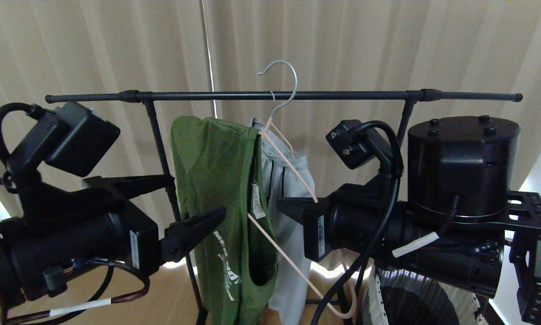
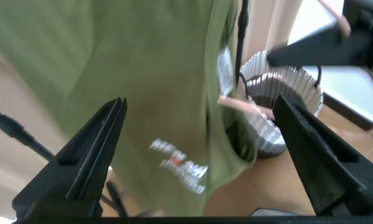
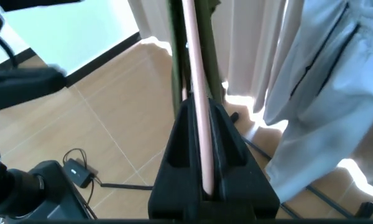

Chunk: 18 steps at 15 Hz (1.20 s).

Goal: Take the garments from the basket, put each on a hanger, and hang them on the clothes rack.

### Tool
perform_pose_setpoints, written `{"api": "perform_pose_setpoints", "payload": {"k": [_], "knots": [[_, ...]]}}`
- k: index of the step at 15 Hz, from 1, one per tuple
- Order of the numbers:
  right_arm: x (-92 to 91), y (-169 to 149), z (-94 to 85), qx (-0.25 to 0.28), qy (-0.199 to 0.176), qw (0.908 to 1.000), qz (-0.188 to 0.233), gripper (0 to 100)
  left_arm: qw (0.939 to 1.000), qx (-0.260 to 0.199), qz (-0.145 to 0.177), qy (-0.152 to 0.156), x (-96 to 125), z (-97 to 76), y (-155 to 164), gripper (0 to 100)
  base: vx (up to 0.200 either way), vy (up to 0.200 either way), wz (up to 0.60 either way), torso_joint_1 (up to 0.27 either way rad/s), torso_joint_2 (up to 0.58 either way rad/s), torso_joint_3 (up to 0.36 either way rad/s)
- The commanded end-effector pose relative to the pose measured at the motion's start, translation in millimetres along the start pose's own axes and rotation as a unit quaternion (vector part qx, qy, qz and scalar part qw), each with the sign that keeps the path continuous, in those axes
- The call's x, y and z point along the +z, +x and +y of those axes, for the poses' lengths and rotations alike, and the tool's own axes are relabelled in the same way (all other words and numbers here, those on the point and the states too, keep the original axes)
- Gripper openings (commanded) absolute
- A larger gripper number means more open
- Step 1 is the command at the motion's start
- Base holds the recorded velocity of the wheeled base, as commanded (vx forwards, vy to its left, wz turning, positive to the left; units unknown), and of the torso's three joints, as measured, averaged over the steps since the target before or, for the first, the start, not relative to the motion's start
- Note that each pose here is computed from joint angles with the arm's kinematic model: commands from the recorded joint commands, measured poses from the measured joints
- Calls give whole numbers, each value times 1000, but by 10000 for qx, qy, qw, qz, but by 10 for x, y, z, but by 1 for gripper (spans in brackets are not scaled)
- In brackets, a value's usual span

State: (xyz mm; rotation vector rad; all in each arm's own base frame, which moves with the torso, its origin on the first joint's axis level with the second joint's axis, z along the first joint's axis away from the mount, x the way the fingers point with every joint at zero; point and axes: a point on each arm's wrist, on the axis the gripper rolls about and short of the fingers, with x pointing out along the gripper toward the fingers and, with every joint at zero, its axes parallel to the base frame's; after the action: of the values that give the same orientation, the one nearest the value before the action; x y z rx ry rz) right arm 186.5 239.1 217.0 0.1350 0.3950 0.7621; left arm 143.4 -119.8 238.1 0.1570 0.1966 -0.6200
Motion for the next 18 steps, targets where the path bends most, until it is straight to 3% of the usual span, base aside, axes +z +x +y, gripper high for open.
{"api": "perform_pose_setpoints", "payload": {"k": [1, 6, 8, 9, 13, 14, 18], "knots": [[7, -118, -74, -101, -9, 9999, -34, 0, 9999, 26, -123, 107, -65, 19, -196, 100, 0, 0, 0, 0, 0, 0], [-112, -335, -374, -565, -484, 9972, 123, 0, 9991, 109, -382, 131, -74, 56, -392, 100, 0, 0, 0, 0, 0, 0], [-122, -353, -393, -596, -513, 9968, 134, 0, 9989, 122, -427, 141, -65, 58, -389, 100, 0, 0, 0, 0, 0, 0], [-163, -465, -427, -637, -750, 9950, 149, 0, 9974, 129, -624, 333, 2, 58, -334, 100, 0, 0, 0, 0, 0, 0], [-188, -598, -427, -571, -923, 9940, 109, 0, 9963, 142, -450, 716, 57, 72, -69, 100, 0, 0, 0, 0, 0, 0], [-205, -615, -428, -566, -925, 9940, 126, 0, 9951, -61, -514, 841, 111, 137, -8, 100, 0, 0, 0, 0, 0, 0], [-227, -639, -406, -470, -1003, 9937, 145, 0, 9813, -800, -789, 1562, 184, 427, 77, 100, 0, 0, 0, 0, 0, 0]]}}
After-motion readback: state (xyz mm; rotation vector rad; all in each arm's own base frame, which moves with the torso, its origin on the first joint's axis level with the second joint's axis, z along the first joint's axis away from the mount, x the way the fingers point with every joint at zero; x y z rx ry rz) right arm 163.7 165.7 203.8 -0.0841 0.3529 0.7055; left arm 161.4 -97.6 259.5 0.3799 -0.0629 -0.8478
